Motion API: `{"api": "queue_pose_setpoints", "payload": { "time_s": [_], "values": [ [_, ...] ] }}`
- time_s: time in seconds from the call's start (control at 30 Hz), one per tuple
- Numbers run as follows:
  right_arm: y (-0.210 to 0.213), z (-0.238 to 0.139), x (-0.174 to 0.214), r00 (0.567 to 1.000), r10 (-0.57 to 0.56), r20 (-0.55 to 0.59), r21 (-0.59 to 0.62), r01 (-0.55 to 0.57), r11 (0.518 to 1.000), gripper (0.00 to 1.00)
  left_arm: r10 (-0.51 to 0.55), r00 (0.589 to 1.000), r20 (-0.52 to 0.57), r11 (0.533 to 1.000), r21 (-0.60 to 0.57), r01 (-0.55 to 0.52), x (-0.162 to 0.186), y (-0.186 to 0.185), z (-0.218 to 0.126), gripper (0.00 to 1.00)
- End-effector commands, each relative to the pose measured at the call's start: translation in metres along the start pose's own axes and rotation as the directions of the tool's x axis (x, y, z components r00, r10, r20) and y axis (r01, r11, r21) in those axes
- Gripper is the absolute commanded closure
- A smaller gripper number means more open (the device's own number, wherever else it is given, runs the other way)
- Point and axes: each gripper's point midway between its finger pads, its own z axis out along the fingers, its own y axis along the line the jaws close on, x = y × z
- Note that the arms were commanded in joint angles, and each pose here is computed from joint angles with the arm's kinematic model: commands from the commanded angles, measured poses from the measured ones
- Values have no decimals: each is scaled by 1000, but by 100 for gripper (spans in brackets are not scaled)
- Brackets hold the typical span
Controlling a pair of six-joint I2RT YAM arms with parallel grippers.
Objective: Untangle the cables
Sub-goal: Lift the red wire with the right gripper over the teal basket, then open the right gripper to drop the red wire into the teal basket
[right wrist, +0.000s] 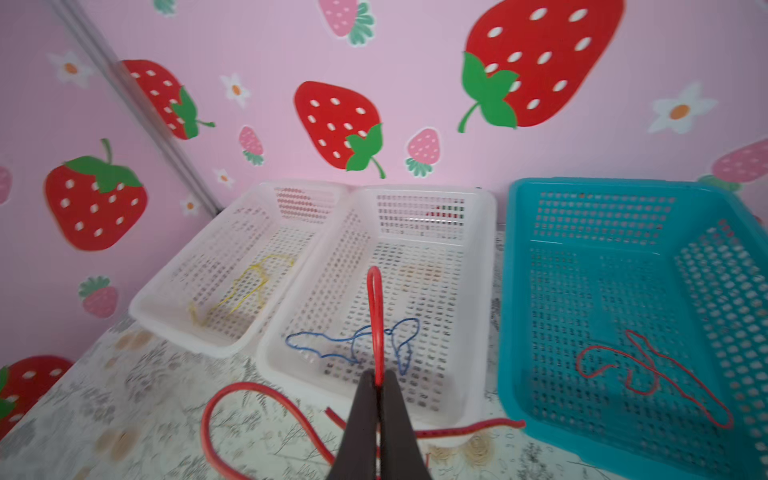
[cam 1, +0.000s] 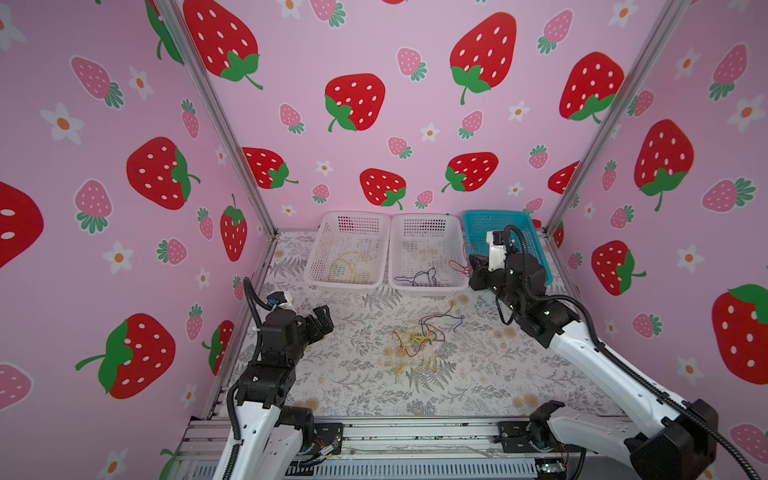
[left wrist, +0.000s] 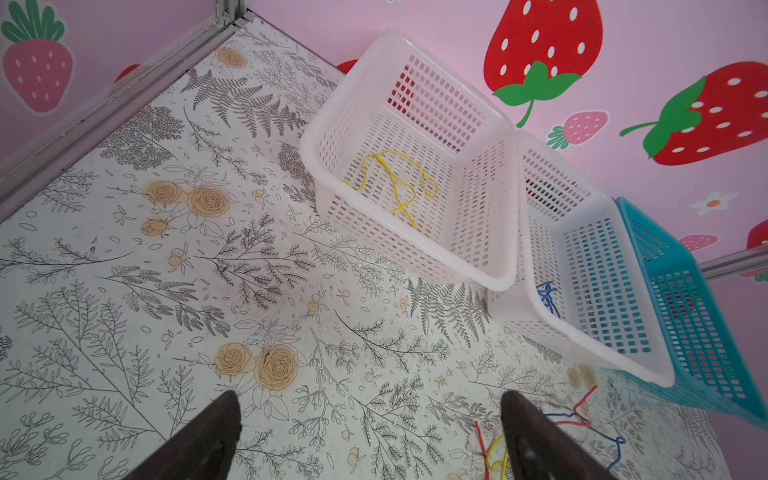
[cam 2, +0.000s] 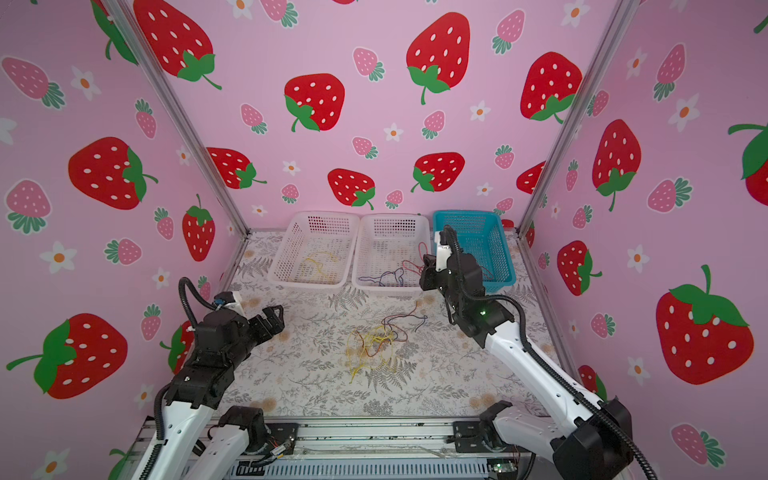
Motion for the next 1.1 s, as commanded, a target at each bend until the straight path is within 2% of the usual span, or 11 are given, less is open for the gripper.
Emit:
{"api": "queue_pose_setpoints", "payload": {
  "time_s": [0.0,0.07,0.17,0.37,0.7,0.77,0.93,1.03,1.07],
  "values": [
    [-38,16,-15,985,163,50,44,-165,985,100,-68,997,47,997,-31,70,-13,3,-6,1],
    [-66,30,-20,980,181,84,127,-191,973,100,-68,997,38,997,-28,69,-12,2,-6,1],
    [-106,58,-13,981,184,68,261,-195,945,100,-65,998,24,998,8,65,-8,-3,-4,1],
    [-177,87,11,952,297,73,397,-301,867,100,-49,999,17,998,32,48,-7,-8,-3,1],
    [-205,106,32,950,311,36,478,-289,829,97,-32,999,-25,998,55,33,0,-13,2,1],
    [-204,106,30,948,315,40,473,-296,830,91,-26,999,-32,997,65,28,1,-15,3,1],
    [-195,100,15,945,322,65,443,-316,839,62,-17,998,-55,997,80,22,4,-18,5,1],
    [-184,88,-4,943,315,102,407,-329,852,50,-15,997,-76,996,87,22,7,-20,8,1],
    [-179,84,-10,943,313,113,394,-332,857,49,-10,996,-86,996,91,18,8,-21,9,1]
  ]
}}
